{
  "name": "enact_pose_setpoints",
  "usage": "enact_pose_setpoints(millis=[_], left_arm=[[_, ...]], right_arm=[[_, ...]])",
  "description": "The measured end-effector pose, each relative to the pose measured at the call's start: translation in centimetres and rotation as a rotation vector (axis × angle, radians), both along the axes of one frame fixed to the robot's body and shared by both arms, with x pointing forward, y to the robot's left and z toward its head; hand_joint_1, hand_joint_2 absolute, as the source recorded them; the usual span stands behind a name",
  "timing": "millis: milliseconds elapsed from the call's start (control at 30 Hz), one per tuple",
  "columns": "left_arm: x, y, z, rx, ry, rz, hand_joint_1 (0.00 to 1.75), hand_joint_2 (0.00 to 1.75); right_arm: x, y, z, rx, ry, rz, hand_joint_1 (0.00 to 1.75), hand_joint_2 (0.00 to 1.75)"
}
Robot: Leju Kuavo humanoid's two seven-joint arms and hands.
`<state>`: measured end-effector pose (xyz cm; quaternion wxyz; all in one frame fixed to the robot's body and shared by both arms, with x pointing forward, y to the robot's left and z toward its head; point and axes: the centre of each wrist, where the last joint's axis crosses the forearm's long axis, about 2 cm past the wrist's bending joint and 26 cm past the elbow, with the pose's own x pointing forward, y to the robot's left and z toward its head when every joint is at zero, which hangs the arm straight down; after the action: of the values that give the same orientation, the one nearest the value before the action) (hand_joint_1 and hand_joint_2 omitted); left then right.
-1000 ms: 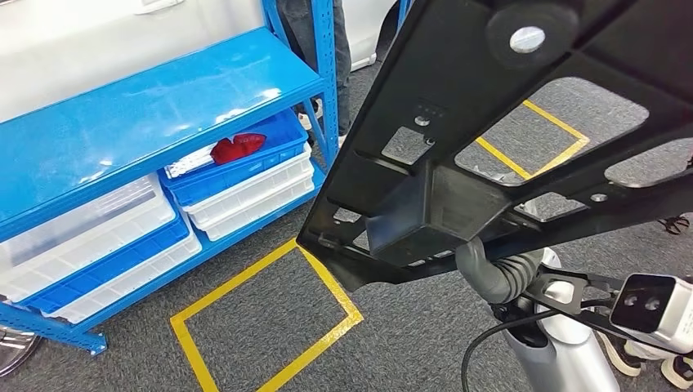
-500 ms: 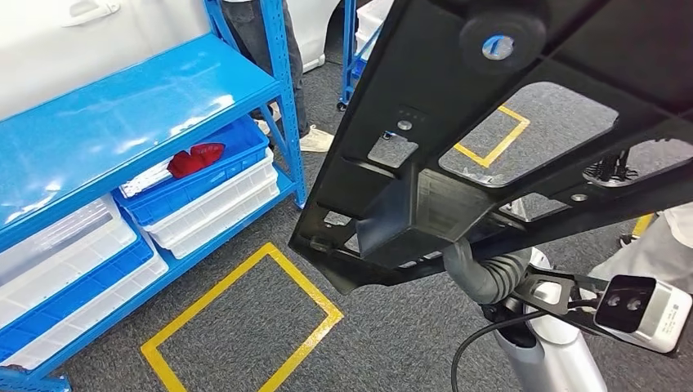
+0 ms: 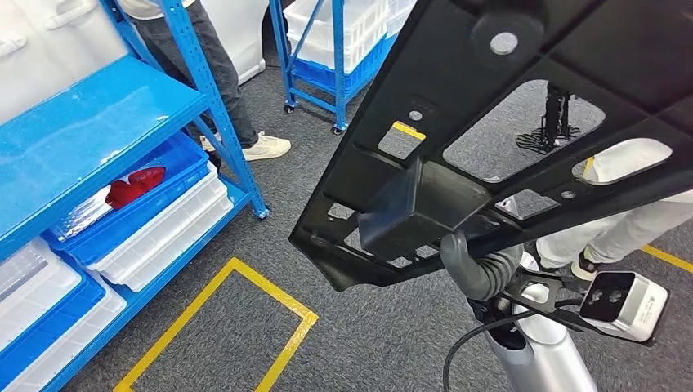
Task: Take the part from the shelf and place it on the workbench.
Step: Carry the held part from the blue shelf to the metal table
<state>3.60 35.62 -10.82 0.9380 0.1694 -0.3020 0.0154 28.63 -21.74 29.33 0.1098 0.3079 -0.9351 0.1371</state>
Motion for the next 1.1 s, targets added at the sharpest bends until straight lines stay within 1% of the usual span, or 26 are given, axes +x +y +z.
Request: enact_pose_setpoints(millis=[200, 400, 567, 800, 1100], left_arm=[[-0.3, 0.5, 0.0, 0.007, 0.016, 0.004, 0.00, 1.75], [-0.3, -1.1, -0.2, -0.029, 0.012, 0.004, 0.00, 1.75], [-0.7, -2.3, -0.3, -0.047, 0.039, 0.010, 0.00, 1.75], [-0.8, -2.7, -0.3, -0.063, 0.043, 0.010, 0.00, 1.75], [-0.7, -3.0, -0.3, -0.068, 0.025, 0.004, 0.00, 1.75]], right_arm=[[0.4, 0.9, -0.8, 0.001, 0.026, 0.002, 1.75, 1.75], [0.3, 0.7, -0.6, -0.005, 0.008, -0.027, 1.75, 1.75], [0.3, 1.1, 0.0, -0.035, 0.004, -0.063, 1.75, 1.75], [0.1, 1.4, -0.1, -0.049, -0.016, -0.104, 1.75, 1.75], [0.0, 1.6, -0.2, -0.050, -0.025, -0.102, 1.75, 1.75]])
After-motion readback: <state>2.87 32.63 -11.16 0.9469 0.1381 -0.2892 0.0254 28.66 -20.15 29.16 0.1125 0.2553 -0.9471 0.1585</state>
